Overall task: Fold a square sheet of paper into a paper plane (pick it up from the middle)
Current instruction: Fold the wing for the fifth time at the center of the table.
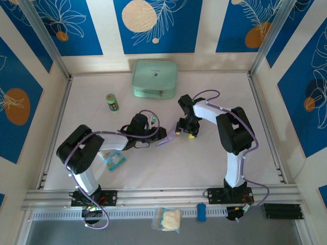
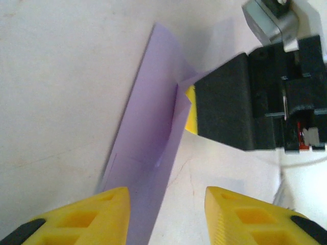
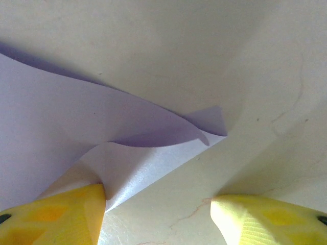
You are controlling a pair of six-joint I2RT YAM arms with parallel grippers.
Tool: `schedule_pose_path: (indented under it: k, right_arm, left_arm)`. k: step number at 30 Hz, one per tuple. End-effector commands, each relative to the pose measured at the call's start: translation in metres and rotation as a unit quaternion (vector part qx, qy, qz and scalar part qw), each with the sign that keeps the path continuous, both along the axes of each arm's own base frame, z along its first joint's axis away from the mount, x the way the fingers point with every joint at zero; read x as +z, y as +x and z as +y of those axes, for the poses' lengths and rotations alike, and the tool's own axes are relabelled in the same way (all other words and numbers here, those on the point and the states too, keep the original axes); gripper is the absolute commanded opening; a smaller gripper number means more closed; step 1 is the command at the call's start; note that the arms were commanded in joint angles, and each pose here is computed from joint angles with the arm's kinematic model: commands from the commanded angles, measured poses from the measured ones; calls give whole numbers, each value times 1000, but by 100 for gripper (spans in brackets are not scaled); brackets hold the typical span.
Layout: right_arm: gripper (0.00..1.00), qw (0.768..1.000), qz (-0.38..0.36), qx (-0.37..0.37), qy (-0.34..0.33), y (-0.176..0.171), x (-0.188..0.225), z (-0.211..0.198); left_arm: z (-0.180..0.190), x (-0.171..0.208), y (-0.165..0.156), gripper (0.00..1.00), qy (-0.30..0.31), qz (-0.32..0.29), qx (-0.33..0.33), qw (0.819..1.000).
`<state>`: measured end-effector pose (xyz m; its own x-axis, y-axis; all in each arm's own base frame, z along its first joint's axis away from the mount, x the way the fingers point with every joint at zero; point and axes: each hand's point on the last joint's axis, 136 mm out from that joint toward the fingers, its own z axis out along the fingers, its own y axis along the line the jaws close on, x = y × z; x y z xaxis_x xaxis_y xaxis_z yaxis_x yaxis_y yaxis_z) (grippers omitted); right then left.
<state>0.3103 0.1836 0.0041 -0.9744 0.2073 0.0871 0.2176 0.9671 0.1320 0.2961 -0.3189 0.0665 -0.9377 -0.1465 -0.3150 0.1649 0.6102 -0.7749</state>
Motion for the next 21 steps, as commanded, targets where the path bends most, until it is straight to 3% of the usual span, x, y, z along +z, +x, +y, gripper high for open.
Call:
schedule_pose_path:
  k: [1, 10, 21]
  right_arm:
    - [63, 998, 37, 25, -37, -17, -81, -10]
    - [63, 998, 39, 25, -36, -17, -82, -10]
    - [62, 998, 38, 24, -33, -16, -81, -10]
  left_arm:
    - [9, 2, -15, 42, 67, -31, -77, 994]
    - [2, -3, -23, 42, 115, -50, -155, 980]
    - [-3, -18, -26, 39, 129, -39, -182, 974]
